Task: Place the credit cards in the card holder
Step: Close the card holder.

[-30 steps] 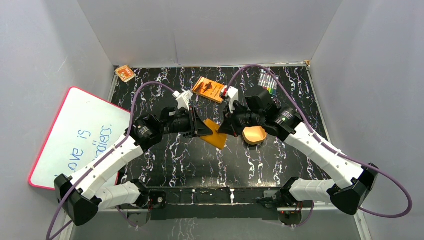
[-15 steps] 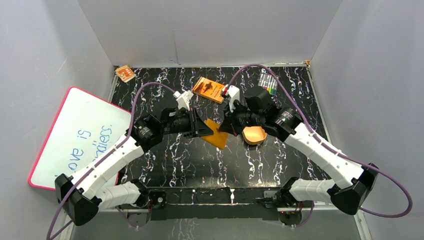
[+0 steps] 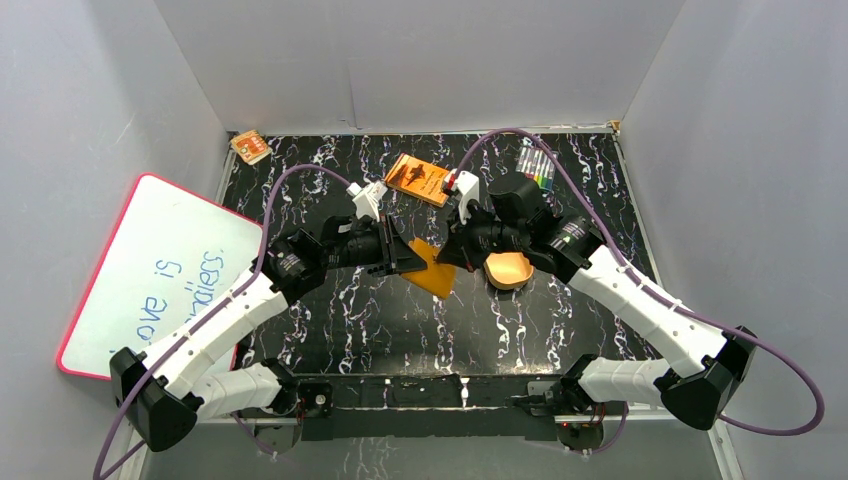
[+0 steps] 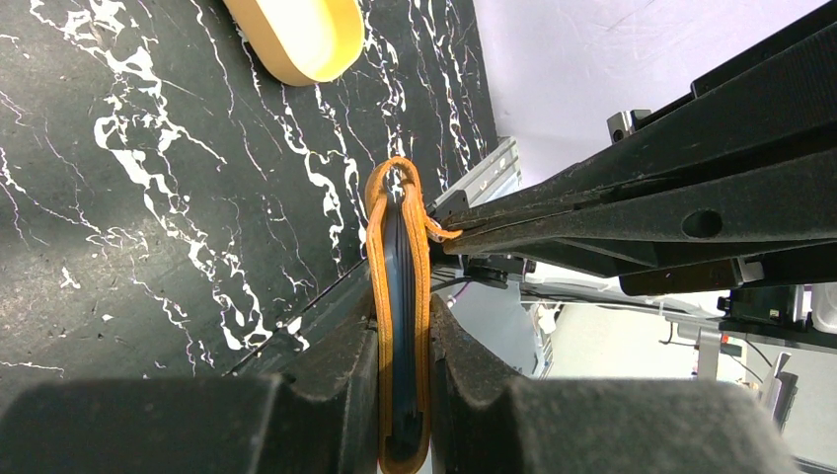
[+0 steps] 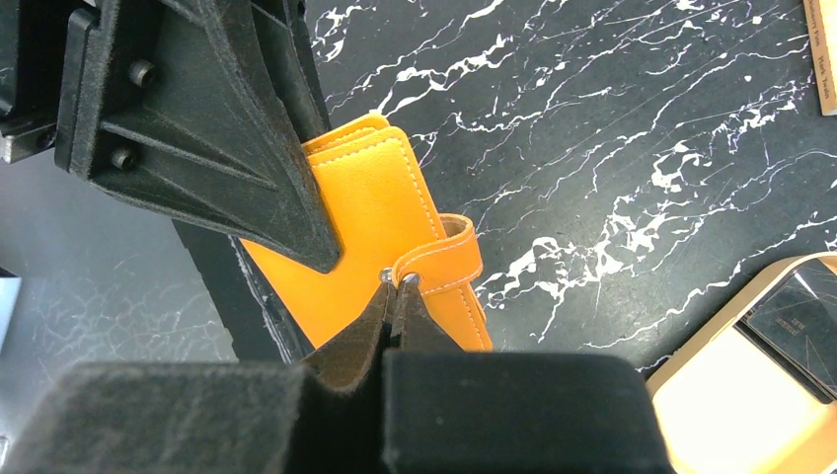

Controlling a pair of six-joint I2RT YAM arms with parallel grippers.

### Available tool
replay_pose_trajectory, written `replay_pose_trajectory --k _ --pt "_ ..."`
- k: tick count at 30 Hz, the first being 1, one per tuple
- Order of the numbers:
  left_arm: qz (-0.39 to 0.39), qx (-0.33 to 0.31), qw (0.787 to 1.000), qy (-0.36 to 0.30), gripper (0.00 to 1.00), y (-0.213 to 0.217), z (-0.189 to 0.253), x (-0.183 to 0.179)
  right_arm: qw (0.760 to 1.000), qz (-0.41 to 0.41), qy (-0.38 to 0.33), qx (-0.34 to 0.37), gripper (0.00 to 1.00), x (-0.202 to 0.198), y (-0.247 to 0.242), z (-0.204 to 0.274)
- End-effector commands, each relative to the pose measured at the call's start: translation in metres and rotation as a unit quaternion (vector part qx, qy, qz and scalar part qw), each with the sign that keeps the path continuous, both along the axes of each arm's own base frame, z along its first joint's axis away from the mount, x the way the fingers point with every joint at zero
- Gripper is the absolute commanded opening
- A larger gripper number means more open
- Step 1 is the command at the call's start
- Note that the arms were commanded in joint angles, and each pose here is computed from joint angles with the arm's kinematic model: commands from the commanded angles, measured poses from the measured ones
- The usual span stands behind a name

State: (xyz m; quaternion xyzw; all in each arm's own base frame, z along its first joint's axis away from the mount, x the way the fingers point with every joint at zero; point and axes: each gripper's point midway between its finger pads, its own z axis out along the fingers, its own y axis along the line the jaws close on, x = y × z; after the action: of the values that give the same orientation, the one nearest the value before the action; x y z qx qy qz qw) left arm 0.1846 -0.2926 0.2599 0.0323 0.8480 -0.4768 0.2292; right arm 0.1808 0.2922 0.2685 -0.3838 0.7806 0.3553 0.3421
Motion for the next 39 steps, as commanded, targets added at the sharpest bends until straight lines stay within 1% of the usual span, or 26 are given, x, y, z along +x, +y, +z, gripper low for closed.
replay_pose_trajectory --k 1,15,26,34,39 --pt "-0.018 -0.037 0.999 -0.023 0.0 -0.003 0.025 -0.007 0.999 0.026 -0.001 0.024 0.0 -0.009 0.007 0.009" --pt "-0.013 -0.043 0.999 -0.029 0.0 -0.002 0.03 -0.006 0.999 0.037 0.006 0.02 0.0 -0.013 0.007 0.003" --pt "-0.016 -0.055 0.998 -0.039 0.0 -0.003 0.039 -0.007 0.999 0.044 0.019 0.003 0.0 -0.016 0.01 -0.008" --pt "-0.026 -0.072 0.996 -0.049 0.0 -0.004 0.047 -0.01 0.999 0.045 0.021 -0.004 0.0 -0.017 0.013 -0.012" --pt "-0.048 -0.097 0.993 -0.055 0.0 -0.008 0.055 -0.017 0.999 0.045 0.022 0.001 0.0 -0.016 0.017 -0.012"
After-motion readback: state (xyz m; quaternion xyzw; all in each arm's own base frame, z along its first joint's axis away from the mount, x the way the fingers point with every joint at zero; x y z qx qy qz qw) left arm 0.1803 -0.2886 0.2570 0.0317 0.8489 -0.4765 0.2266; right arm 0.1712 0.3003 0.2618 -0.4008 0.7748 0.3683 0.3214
